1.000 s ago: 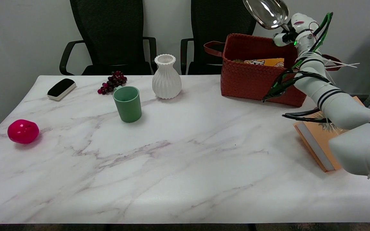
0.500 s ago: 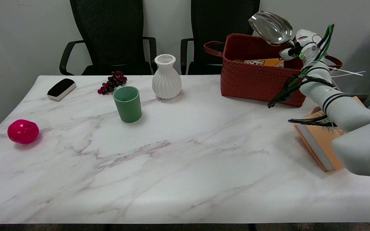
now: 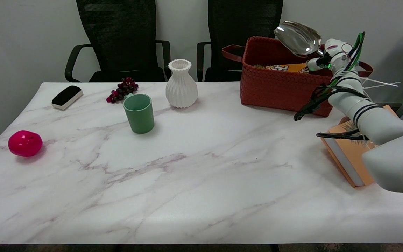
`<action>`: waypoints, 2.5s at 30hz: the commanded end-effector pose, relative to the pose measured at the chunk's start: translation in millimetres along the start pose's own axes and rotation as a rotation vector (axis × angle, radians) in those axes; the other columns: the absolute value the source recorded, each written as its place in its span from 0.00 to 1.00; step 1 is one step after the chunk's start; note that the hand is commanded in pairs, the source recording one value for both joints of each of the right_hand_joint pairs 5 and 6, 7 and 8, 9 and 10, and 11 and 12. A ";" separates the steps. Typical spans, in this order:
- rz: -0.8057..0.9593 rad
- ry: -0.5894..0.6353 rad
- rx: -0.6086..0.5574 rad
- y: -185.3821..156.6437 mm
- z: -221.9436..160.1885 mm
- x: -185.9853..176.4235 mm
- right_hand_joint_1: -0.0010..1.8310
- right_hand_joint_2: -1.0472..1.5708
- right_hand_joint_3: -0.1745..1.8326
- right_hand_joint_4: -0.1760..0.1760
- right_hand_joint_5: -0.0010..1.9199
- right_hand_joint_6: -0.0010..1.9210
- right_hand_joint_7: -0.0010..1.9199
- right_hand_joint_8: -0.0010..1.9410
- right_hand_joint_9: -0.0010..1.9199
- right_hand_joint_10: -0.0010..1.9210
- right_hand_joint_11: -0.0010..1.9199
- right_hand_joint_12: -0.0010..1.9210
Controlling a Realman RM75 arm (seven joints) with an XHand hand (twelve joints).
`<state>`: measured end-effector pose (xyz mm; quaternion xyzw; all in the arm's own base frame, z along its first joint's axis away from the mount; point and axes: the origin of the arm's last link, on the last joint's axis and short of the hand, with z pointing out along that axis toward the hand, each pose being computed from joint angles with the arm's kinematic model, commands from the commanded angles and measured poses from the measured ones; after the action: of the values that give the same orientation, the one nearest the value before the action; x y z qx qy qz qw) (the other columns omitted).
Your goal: Place the stainless steel scoop into the brown storage basket.
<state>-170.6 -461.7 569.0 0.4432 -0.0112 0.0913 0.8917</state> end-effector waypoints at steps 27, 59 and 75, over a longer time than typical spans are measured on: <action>0.024 0.017 0.023 -8.9 -2.3 1.5 0.33 0.57 0.04 0.50 0.09 0.09 0.21 0.21 0.00 0.00 0.04 0.04; 0.378 0.285 0.573 -146.9 -118.3 63.2 0.29 0.58 0.00 0.50 0.00 0.00 0.00 0.00 0.00 0.00 0.00 0.00; 0.471 0.153 0.784 -280.0 -216.2 20.6 0.31 0.56 0.00 0.50 0.00 0.00 0.00 0.00 0.00 0.00 0.00 0.00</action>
<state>-107.4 -461.1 374.8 0.6463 0.0352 0.3011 0.7003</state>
